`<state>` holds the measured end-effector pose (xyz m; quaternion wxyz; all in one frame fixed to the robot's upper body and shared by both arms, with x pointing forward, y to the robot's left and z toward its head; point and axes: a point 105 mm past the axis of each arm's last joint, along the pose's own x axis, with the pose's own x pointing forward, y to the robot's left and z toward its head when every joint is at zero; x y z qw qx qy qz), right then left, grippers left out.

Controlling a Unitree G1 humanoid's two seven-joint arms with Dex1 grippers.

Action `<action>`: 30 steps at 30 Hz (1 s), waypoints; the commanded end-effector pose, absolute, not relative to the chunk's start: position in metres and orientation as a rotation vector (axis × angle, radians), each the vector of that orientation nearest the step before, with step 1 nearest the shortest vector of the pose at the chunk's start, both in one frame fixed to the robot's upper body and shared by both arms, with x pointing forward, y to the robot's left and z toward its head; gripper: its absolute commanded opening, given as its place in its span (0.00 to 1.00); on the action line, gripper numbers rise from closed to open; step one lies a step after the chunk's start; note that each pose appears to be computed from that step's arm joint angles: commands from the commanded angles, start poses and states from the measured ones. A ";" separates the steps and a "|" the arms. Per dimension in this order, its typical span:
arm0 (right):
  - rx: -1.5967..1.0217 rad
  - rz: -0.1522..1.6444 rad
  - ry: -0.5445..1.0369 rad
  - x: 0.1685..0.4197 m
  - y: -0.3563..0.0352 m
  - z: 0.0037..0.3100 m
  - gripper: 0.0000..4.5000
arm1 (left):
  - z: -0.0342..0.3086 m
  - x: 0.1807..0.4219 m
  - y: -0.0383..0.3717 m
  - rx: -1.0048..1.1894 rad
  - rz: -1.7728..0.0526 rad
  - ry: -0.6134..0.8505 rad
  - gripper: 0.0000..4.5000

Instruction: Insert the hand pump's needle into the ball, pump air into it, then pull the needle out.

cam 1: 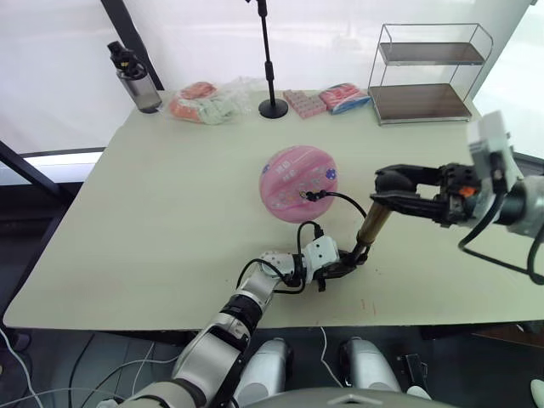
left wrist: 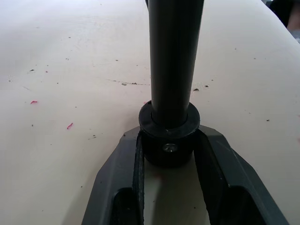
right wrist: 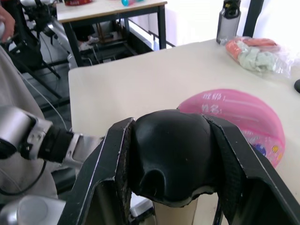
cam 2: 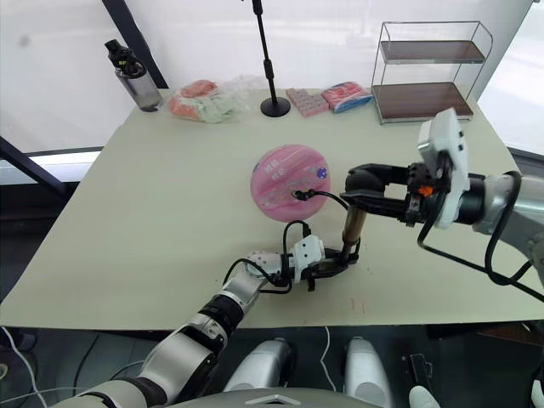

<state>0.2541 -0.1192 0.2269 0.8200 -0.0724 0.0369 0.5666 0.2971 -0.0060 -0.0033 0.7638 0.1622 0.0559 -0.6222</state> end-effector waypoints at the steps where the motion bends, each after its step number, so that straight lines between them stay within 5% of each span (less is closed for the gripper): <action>1: -0.147 1.173 0.197 0.260 -0.122 0.191 0.38 | -0.035 0.282 0.007 0.348 -1.360 0.258 0.24; 17: -0.178 1.086 0.322 0.264 -0.119 0.098 0.38 | -0.035 0.284 0.007 0.352 -1.352 0.259 0.24; 30: -0.144 1.152 0.080 0.269 -0.123 0.208 0.38 | -0.034 0.285 0.008 0.361 -1.355 0.256 0.24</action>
